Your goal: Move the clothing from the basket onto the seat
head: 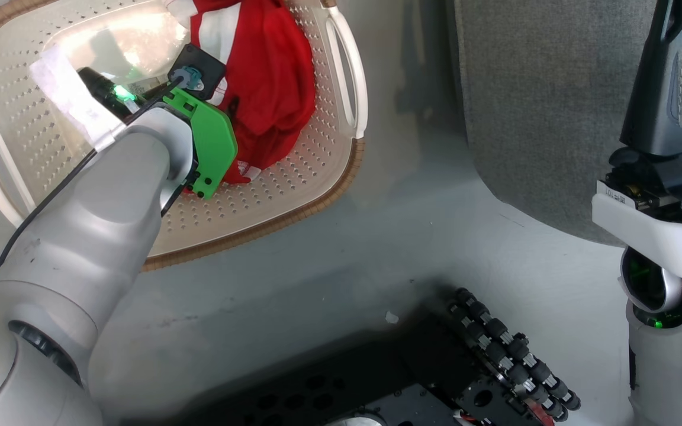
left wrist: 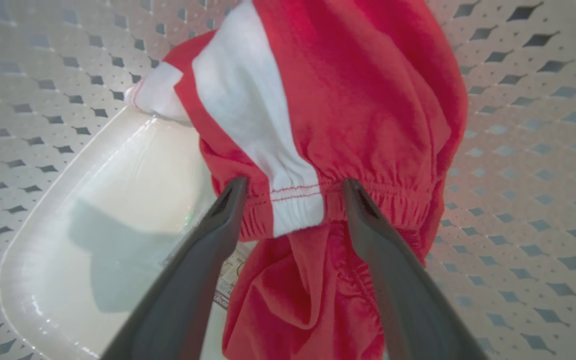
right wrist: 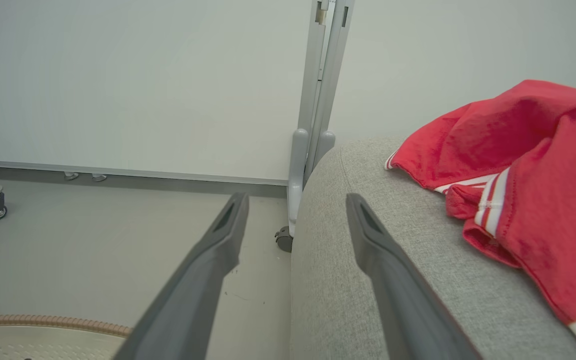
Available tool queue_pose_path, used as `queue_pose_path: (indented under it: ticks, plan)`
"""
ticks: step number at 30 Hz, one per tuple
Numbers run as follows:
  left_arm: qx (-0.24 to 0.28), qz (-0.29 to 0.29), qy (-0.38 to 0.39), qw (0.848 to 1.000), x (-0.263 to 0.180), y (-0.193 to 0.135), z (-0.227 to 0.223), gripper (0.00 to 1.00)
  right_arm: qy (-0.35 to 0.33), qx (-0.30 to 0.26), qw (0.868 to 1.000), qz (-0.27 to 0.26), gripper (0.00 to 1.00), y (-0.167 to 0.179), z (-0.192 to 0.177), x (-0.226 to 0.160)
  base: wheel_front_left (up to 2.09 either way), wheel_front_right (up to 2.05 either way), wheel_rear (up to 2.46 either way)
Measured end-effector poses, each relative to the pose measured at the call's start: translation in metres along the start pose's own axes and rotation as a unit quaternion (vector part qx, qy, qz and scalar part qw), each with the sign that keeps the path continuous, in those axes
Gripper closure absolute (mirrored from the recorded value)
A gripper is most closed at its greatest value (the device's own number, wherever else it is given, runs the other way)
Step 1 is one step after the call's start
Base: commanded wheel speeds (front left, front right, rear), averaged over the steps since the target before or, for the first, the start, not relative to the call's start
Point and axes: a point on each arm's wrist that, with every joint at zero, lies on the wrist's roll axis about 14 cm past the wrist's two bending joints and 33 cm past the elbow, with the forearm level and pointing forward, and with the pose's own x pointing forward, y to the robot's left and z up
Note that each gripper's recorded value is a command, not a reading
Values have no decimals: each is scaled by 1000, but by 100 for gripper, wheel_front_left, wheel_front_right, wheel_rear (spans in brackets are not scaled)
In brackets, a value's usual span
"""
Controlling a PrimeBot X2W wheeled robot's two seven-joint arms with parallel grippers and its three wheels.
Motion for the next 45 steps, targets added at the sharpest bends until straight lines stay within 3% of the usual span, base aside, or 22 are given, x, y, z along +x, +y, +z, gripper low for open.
queue_pose_path:
  ticks: [1, 17, 22, 23, 36, 45]
  plan:
    - [4, 0, 1, 1000, 0, 0, 0, 100, 1, 0, 1000, 0, 0, 0, 0, -1, 0, 0, 0]
    - [-10, 11, -34, 999, -6, 7, 12, 100, -21, 6, 1000, 4, 0, 2, 11, 8, 0, 0, 0]
    - [26, 19, -54, 998, -10, 16, 24, 100, -26, 11, 1000, 7, 0, 5, 11, 12, 0, 0, 0]
    - [41, 20, -48, 998, -11, 16, 23, 0, -27, 12, 1000, 8, 0, 6, 11, 13, 0, 0, 0]
    - [246, 13, -25, 969, -22, 17, 11, 0, -34, 20, 999, 4, 0, 5, 14, 15, 0, 0, 0]
    - [266, 5, -9, 964, -13, 18, -4, 0, -22, 22, 1000, 0, 0, 2, 5, 13, 0, 0, 0]
